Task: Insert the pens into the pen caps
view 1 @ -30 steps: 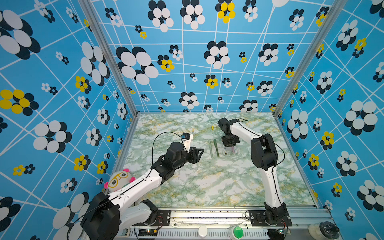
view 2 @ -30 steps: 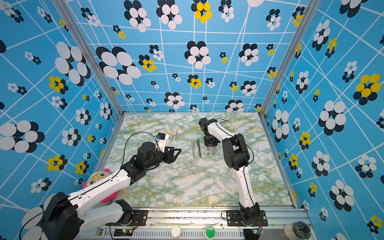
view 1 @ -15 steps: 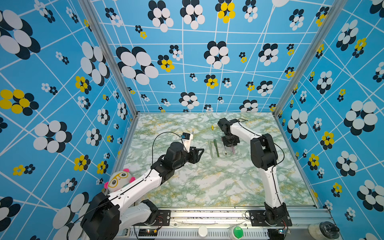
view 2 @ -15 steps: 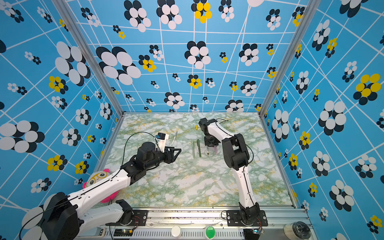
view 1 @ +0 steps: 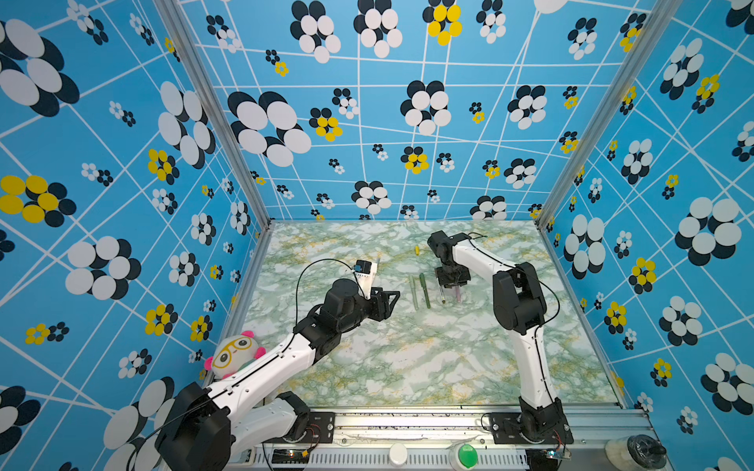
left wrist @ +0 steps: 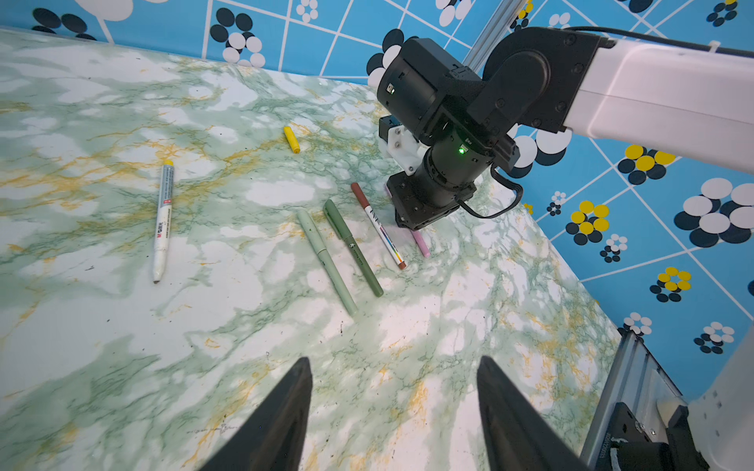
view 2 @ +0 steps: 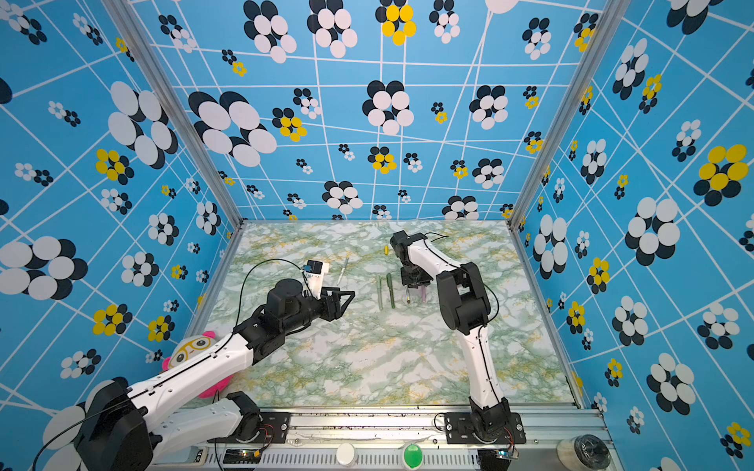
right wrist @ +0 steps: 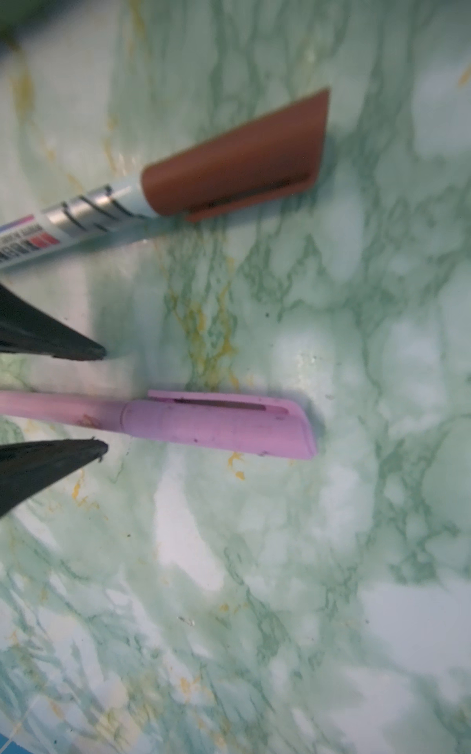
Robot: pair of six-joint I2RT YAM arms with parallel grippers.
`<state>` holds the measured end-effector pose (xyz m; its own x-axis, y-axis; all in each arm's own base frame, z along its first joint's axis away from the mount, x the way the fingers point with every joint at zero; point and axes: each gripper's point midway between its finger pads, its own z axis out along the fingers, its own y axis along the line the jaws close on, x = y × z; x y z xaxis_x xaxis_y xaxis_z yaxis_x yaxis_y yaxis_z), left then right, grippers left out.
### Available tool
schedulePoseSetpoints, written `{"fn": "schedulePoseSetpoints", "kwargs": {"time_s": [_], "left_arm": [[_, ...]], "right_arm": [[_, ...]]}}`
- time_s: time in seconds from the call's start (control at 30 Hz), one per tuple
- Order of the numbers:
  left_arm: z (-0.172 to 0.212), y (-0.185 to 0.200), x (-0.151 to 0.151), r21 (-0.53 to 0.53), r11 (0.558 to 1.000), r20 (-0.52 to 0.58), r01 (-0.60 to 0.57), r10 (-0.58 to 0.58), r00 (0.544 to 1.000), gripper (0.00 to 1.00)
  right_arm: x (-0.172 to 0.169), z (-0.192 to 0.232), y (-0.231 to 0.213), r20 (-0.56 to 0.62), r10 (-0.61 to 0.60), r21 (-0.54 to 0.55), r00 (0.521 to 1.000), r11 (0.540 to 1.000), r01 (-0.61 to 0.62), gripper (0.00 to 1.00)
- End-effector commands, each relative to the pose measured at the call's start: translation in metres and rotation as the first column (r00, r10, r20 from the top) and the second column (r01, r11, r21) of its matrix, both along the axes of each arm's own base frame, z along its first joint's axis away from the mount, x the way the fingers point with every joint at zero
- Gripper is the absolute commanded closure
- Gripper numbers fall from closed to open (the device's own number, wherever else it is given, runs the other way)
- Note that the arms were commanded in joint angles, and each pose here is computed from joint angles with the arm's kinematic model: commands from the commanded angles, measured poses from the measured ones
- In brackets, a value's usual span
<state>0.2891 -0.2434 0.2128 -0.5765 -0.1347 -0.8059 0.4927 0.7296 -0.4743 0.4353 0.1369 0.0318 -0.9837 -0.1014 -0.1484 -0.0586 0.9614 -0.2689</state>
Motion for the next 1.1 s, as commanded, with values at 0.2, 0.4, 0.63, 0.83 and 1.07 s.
{"fn": "schedulePoseSetpoints", "kwargs": {"time_s": [0.2,0.4,0.63,0.83,1.07], "left_arm": [[0.005,0.034,0.026,0.135,0.98,-0.034,-0.145,0.151,0.988,0.33],[-0.012,0.051,0.048,0.262,0.951,-0.137,-0.166,0.207,0.969,0.33],[-0.031,0.052,0.075,0.381,0.915,-0.238,-0.134,0.237,0.942,0.34],[-0.039,0.046,0.093,0.415,0.903,-0.262,-0.113,0.238,0.935,0.34],[-0.039,0.04,0.095,0.385,0.918,-0.257,-0.096,0.206,0.944,0.33]], "right_arm": [[0.011,0.128,0.05,0.302,0.0,0.37,0.953,0.922,-0.117,0.61],[0.031,0.146,0.09,0.312,-0.033,0.542,0.949,0.827,-0.149,0.57],[0.077,0.124,0.124,0.231,-0.068,0.612,0.971,0.785,-0.091,0.56],[0.109,0.097,0.135,0.227,-0.102,0.622,0.969,0.78,-0.064,0.54],[0.129,0.055,0.133,0.232,-0.132,0.596,0.964,0.802,-0.033,0.54]]}}
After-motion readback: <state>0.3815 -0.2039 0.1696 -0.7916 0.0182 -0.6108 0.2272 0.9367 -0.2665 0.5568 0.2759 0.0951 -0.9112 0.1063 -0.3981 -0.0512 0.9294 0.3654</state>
